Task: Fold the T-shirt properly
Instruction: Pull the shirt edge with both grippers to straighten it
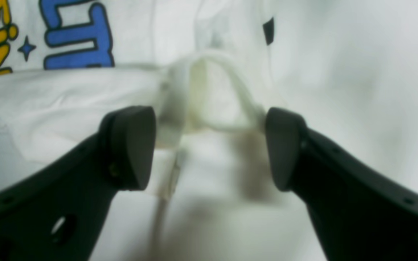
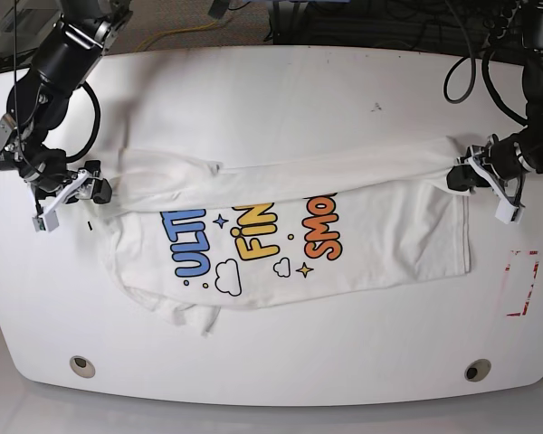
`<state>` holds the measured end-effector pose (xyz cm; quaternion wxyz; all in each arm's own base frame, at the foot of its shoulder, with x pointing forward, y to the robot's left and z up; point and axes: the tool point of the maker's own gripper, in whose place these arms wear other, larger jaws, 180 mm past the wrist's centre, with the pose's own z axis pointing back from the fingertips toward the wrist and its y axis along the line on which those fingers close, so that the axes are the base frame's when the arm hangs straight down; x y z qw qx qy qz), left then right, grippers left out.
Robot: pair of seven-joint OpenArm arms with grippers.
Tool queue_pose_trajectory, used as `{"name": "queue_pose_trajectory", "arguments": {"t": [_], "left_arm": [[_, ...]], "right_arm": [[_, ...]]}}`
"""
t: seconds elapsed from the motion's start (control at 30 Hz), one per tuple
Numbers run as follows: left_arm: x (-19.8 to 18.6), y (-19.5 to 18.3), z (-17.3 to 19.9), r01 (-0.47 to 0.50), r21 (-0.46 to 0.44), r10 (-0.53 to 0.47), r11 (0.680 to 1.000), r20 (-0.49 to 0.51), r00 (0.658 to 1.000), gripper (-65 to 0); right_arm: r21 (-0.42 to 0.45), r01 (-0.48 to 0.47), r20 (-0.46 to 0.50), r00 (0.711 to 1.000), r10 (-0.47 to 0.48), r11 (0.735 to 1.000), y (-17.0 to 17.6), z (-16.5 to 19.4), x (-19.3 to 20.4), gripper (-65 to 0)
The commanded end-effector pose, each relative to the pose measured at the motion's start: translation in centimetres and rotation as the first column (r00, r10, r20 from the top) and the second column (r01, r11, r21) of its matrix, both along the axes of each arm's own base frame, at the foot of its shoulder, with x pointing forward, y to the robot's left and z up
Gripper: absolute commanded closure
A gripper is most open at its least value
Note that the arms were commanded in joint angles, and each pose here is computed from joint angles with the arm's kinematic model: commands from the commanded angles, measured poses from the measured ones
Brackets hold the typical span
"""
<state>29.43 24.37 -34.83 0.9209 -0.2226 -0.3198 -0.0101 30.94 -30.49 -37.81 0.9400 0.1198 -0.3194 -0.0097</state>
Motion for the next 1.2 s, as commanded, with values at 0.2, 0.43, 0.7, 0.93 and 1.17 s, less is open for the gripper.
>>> {"name": "queue_pose_trajectory", "arguments": {"t": [0.2, 0.43, 0.7, 0.93, 1.17], "left_arm": [[0.8, -0.2, 1.0, -0.004, -0.016, 0.005, 1.0, 0.039, 0.999, -0.4], [0.8, -0.2, 0.9, -0.005, -0.016, 0.006, 1.0, 0.039, 0.999, -0.4], [0.8, -0.2, 1.0, -0.005, -0.016, 0.006, 1.0, 0.041, 0.999, -0.4], [1.3, -0.2, 1.5, -0.005, -0.015, 0.005, 1.0, 0.056, 0.998, -0.4], [1.6, -0.2, 1.7, -0.004, -0.015, 0.005, 1.0, 0.064, 0.998, -0.4]], "right_arm": [[0.056, 0.042, 0.038, 0.998, -0.044, 0.998, -0.2, 1.2, -3.9, -45.8], [0.17, 0.042, 0.033, 0.998, -0.049, 0.985, 2.7, -0.4, -5.0, -45.8], [0.252, 0.044, 0.028, 0.998, -0.052, 0.967, 5.4, -1.5, -3.9, -45.8], [0.275, 0.04, 0.015, 0.999, -0.046, 0.961, 6.3, -2.6, -2.3, -36.0], [0.278, 0.028, 0.04, 0.998, -0.041, 0.96, 6.5, -2.0, -1.7, 0.0]]}}
